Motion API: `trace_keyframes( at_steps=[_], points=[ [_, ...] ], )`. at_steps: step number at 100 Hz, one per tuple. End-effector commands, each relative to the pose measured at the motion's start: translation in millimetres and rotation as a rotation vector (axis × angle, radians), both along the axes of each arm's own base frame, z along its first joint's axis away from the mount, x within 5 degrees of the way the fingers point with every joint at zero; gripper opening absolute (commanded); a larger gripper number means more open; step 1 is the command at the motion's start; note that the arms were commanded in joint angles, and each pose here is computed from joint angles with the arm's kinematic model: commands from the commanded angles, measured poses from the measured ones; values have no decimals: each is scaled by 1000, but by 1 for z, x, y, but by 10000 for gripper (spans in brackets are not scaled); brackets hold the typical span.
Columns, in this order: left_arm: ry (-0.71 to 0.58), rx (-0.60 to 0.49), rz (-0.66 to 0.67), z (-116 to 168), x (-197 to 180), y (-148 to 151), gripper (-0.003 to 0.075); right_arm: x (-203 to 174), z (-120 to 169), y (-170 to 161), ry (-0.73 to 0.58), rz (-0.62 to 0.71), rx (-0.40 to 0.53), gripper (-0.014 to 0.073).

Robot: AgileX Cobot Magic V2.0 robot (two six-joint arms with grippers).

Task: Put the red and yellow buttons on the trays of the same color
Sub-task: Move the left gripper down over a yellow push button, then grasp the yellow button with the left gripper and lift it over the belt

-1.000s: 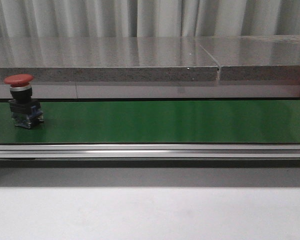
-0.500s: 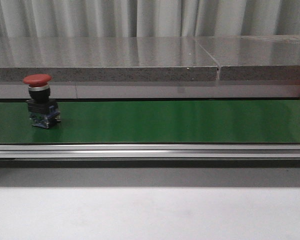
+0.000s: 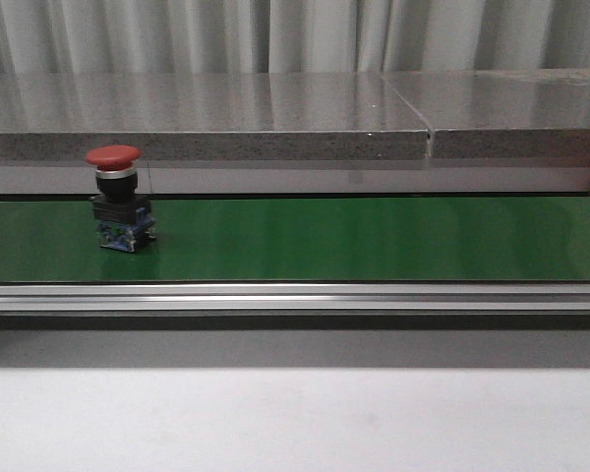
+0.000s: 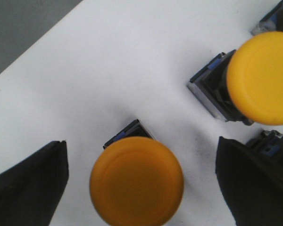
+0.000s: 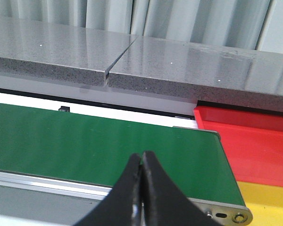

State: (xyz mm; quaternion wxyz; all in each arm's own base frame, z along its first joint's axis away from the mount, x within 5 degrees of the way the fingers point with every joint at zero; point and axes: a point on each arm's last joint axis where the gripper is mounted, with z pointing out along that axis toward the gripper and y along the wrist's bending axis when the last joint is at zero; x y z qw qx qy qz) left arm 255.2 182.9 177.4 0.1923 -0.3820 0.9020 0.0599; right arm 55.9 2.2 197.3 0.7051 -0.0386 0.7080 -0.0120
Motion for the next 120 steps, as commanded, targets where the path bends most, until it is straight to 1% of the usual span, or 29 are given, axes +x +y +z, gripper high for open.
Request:
trace_keyframes(
  at_steps=[1, 11, 19, 20, 30, 37, 49, 70, 84, 89, 100, 120],
  points=[
    [-90, 51, 9, 19, 6, 4, 517, -2, 14, -1, -112, -7, -12, -66],
    [-90, 51, 9, 19, 6, 4, 395, -2, 14, -1, -112, -7, -12, -66],
    [-90, 51, 9, 19, 6, 4, 272, -2, 14, -1, -112, -7, -12, -66],
    [-90, 51, 9, 19, 6, 4, 272, -2, 14, -1, -112, -7, -12, -66],
    [-92, 53, 10, 23, 5, 3, 143, -2, 14, -1, -112, -7, -12, -66],
    [-91, 50, 13, 27, 2, 2, 71, -2, 14, -1, -112, -7, -12, -66],
    [-108, 58, 18, 43, -4, -3, -20, -2, 14, -1, -112, -7, -12, -66],
    [-227, 133, 17, 93, -23, -18, -19, -2, 14, -1, -112, -7, -12, -66],
    [-322, 195, -33, 128, -36, -40, -19, -2, 14, -1, -112, -7, -12, -66],
    [-358, 215, -65, 139, -39, -51, -19, -2, 14, -1, -112, -7, -12, -66],
    [-401, 236, -179, 152, -38, -77, -19, -2, 14, -1, -112, -7, -12, -66],
    [-375, 207, -421, 160, -18, -122, -19, -2, 14, -1, -112, -7, -12, -66]
  ],
)
